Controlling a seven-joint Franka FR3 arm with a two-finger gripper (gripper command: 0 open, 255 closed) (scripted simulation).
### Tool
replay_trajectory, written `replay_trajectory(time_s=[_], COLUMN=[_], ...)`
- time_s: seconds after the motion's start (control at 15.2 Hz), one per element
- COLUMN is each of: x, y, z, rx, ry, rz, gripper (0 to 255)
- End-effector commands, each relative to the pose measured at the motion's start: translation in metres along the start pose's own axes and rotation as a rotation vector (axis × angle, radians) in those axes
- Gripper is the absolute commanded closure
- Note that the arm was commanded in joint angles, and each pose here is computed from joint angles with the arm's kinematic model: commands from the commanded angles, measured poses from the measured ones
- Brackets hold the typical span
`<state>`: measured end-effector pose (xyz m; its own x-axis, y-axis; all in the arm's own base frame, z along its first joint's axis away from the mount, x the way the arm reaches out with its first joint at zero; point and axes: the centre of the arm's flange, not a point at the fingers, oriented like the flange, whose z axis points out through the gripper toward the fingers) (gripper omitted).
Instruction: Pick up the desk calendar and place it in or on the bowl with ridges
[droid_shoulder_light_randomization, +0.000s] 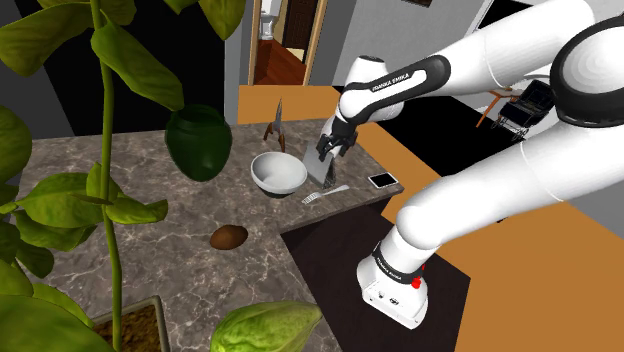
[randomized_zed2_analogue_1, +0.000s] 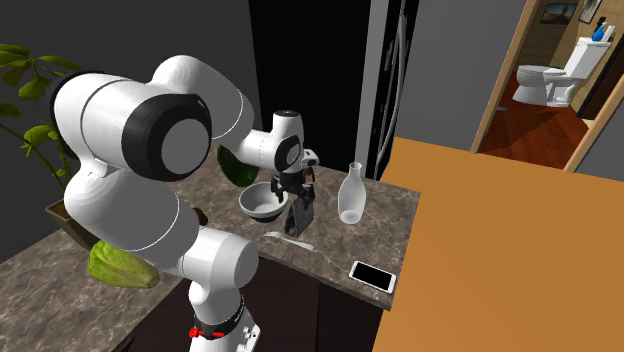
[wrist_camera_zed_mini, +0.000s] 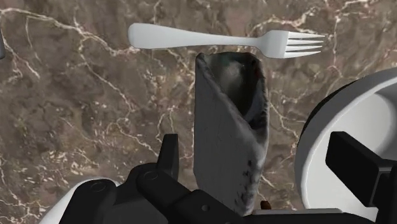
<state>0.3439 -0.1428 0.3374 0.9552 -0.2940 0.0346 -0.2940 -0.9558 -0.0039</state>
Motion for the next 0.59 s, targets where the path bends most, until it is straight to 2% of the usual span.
replay_trajectory(time_s=[0.0, 0.4, 0.46, 0.53], x=[0.0, 0.0001, 0.0001, 0.0001], y=[0.0011, 0.0011, 0.0011, 0.0011], z=[0.0043, 0.0043, 0.0043, 0.0043], rx=[0.0, 0.0, 0.0, 0.0], ry=[0.001, 0.001, 0.001, 0.001], rz=[0.0, 0.0, 0.0, 0.0], gripper=[0, 0, 255, 255])
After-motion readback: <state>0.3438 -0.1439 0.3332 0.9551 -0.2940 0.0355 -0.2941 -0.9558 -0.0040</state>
